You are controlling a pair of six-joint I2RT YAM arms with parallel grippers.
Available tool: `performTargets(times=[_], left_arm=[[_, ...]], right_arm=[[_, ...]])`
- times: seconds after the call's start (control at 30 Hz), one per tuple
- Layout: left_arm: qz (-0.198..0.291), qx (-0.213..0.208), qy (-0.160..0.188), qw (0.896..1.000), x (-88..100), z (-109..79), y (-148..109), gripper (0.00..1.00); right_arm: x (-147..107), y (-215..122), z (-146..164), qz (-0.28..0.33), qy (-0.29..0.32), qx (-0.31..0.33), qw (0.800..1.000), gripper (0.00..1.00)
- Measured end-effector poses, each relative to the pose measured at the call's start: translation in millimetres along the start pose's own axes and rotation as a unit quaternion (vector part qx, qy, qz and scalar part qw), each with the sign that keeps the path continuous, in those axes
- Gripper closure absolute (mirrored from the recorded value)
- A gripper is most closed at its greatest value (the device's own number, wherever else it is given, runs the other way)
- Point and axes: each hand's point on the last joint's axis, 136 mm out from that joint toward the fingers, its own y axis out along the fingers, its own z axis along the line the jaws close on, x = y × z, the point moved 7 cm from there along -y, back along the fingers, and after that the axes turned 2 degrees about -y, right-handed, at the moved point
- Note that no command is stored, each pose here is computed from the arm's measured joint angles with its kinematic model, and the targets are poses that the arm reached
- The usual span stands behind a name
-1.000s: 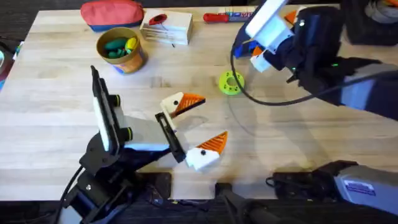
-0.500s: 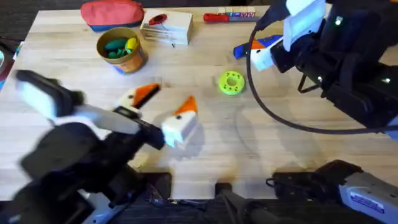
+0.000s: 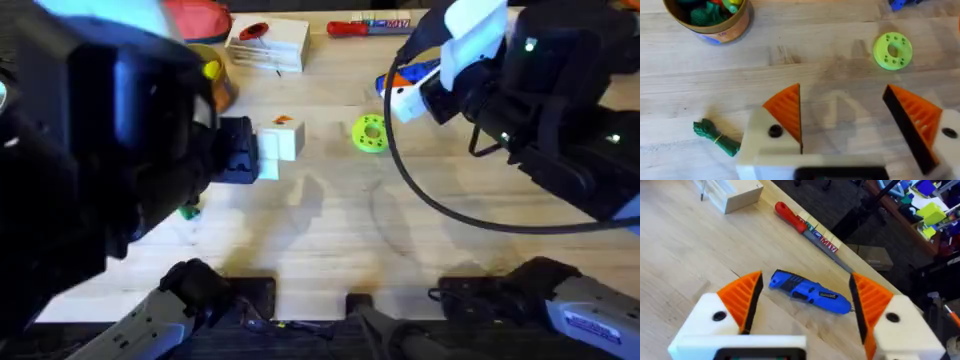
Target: Pick up the gripper from the table and insert it into the empty holder that is missing its gripper. Then pick up a screw, insert it into the mounting hole, and use the screwdriver to tighten it. Finally, clean up the table by picking up the vegetable and placing it into the bucket.
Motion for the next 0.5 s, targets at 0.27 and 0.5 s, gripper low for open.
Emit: performTargets(times=[0.27,0.5], left_arm=[[0.067,0.179,-0.225,0.955,-19.6,59.6,5,0.015],[0.084,0.276,-0.362,0.886,-19.9,107.9,15,0.016]], right_arm=[[1,0,0,-0.003,0.001,-0.001,1.0,0.01],[2,0,-1,-0.004,0.001,-0.002,1.0,0.01]])
